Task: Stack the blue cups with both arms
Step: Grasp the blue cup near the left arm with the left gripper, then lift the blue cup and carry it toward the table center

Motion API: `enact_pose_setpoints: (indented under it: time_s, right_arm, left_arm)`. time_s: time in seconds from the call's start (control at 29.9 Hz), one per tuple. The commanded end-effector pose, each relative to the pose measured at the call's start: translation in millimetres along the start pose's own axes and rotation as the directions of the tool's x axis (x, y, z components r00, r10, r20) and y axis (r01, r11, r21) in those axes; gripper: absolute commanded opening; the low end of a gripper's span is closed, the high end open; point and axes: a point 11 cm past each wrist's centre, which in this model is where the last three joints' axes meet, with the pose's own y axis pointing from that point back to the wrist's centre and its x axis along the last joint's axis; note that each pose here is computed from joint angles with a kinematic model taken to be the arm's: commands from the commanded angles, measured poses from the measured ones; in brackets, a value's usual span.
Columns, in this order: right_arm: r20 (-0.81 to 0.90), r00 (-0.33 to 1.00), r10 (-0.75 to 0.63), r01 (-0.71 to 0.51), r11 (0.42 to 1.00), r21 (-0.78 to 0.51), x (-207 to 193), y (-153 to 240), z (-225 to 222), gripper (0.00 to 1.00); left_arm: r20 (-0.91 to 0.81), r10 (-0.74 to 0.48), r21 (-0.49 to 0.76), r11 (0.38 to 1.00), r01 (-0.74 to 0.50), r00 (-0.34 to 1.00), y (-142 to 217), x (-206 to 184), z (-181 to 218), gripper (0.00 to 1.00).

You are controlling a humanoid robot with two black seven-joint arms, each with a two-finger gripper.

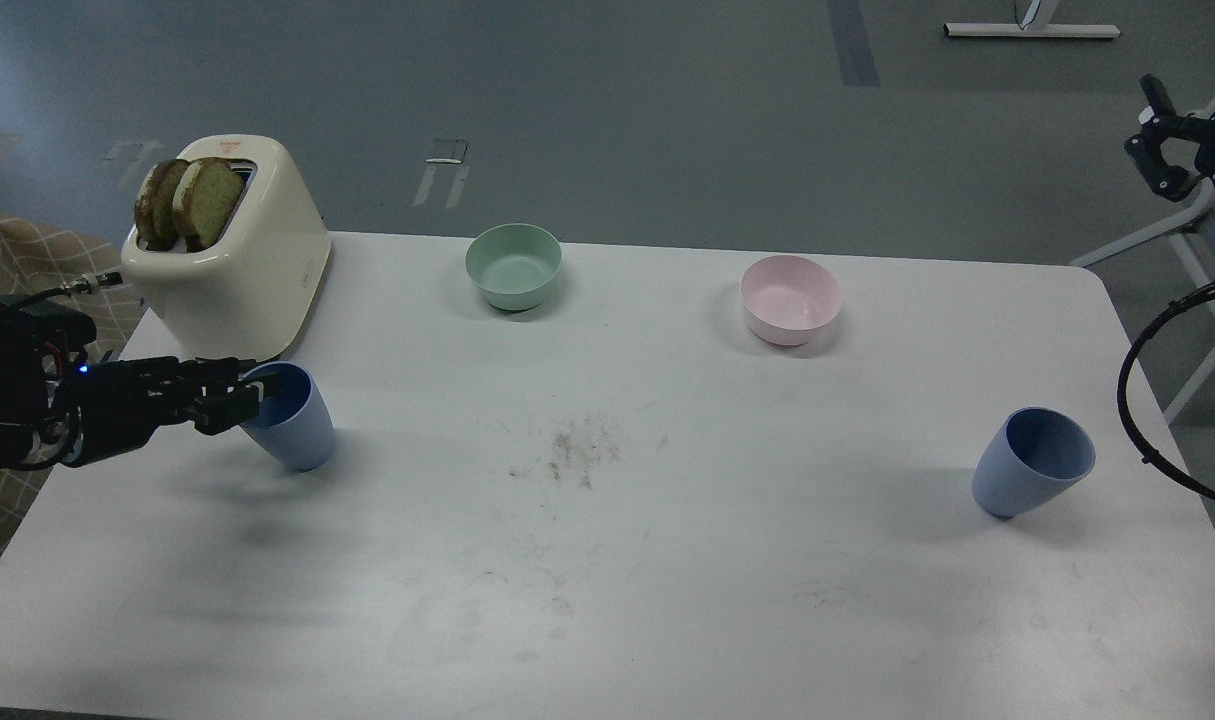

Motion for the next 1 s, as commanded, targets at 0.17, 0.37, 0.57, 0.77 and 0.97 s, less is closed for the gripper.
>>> enact_pose_setpoints:
  time_s: [0.17, 0.37, 0.57, 0.77, 0.97]
  right_arm:
    - [0.002, 1.000, 0.009, -0.009, 1.000, -0.007, 3, 2, 3, 1.00]
    - [0.002, 1.000, 0.013, -0.013, 1.000, -0.011, 5, 4, 5, 1.00]
    - [0.008, 0.999, 0.036, -0.036, 0.999, 0.001, 14, 12, 2, 1.00]
    - [-0.001, 0.997, 0.075, -0.075, 0.997, 0.018, 31, 26, -7, 1.00]
    - [-0.022, 0.994, 0.112, -0.111, 0.993, 0.042, 46, 38, -24, 1.00]
  left_arm:
    - [-0.001, -0.006, 0.001, 1.000, 0.006, 1.000, 0, -2, 0, 0.00]
    - [0.023, 0.019, -0.005, 1.000, -0.019, 1.000, 1, 13, 2, 0.00]
    - [0.157, 0.127, -0.080, 0.990, -0.115, 0.979, 13, 87, 32, 0.00]
    - [0.301, 0.176, -0.255, 0.962, -0.099, 0.937, -20, 139, 112, 0.00]
    - [0.384, 0.176, -0.400, 0.916, -0.008, 0.906, -82, 143, 190, 0.00]
